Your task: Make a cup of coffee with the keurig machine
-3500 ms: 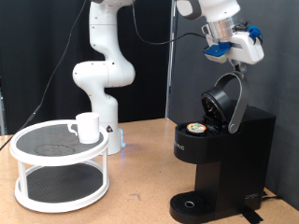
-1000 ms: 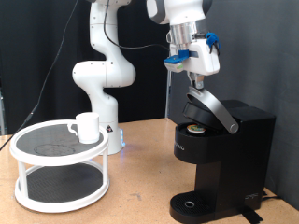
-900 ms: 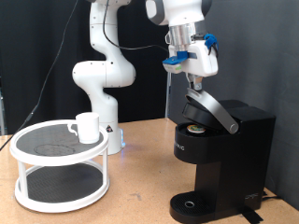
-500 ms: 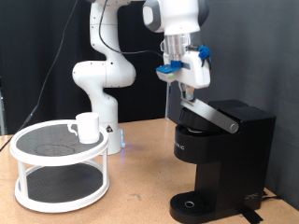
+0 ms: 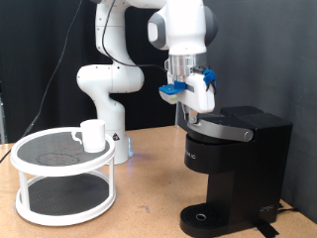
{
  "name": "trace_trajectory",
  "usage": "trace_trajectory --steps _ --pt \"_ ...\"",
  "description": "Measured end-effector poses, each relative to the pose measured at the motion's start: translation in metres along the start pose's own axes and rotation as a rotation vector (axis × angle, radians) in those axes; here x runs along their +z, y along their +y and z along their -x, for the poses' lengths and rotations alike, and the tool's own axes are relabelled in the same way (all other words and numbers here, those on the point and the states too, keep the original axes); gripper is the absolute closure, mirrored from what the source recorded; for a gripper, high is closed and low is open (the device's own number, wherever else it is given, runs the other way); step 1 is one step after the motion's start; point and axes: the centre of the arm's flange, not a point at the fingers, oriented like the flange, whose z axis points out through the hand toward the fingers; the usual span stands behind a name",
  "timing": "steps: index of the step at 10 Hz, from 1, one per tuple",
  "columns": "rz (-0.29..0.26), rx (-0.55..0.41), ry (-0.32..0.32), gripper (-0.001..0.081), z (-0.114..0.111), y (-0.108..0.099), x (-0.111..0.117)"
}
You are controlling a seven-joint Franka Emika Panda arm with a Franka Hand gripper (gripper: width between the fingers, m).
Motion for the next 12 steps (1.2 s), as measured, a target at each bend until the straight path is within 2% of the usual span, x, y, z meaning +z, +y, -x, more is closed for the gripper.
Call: trace_trajectory --steps 5,10,12 --pt "0.001 0.002 0.009 0.0806 -0.004 -0.004 0.025" --pt "0.005 -0.013 0.005 0.0806 -0.004 -0.004 0.025" --pt "0.03 -0.02 -0.014 0.0806 -0.006 -0.006 0.024"
